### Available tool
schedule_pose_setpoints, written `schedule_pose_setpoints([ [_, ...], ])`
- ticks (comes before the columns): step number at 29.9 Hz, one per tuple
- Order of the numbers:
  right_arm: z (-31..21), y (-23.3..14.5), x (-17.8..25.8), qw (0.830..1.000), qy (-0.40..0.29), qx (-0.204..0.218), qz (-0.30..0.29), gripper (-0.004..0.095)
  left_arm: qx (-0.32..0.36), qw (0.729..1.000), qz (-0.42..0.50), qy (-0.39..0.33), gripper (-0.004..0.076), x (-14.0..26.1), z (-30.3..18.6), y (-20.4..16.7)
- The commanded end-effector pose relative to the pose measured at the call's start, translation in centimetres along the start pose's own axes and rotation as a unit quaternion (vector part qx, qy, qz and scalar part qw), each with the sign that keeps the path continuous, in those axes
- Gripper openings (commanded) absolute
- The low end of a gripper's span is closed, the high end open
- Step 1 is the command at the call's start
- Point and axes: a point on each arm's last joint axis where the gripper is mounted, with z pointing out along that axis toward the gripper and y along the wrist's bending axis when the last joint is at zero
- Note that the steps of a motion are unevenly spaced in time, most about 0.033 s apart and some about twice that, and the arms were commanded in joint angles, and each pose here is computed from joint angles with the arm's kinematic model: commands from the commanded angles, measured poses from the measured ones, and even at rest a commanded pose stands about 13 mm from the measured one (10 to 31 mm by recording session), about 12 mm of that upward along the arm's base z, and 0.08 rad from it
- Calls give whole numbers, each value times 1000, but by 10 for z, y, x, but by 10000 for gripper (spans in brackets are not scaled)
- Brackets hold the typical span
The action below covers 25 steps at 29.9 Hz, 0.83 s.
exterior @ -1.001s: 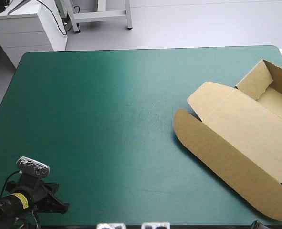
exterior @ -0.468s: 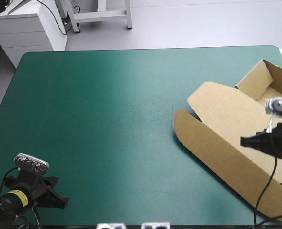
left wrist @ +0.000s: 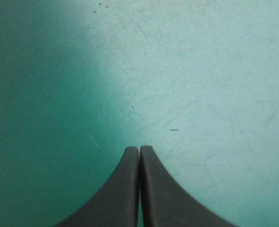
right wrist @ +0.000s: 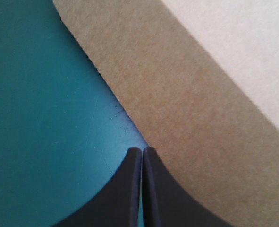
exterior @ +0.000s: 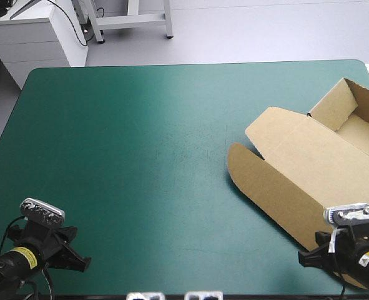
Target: Fold the box
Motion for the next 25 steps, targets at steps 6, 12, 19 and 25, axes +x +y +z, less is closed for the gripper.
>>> schedule_pose_setpoints([
  [6, 14, 5, 21, 998, -52, -26, -7, -5, 3, 999, 17, -42, -8, -12, -4, 0],
  [12, 17, 4, 25, 998, -58, -23, -10, -5, 23, 999, 13, -46, -8, -7, 6, -5],
  [19, 17, 4, 25, 998, -58, -23, -10, -5, 43, 999, -2, -32, -8, 2, 17, -9],
  [25, 17, 4, 25, 998, -58, -23, -10, -5, 43, 999, -2, -32, -8, 2, 17, -9],
])
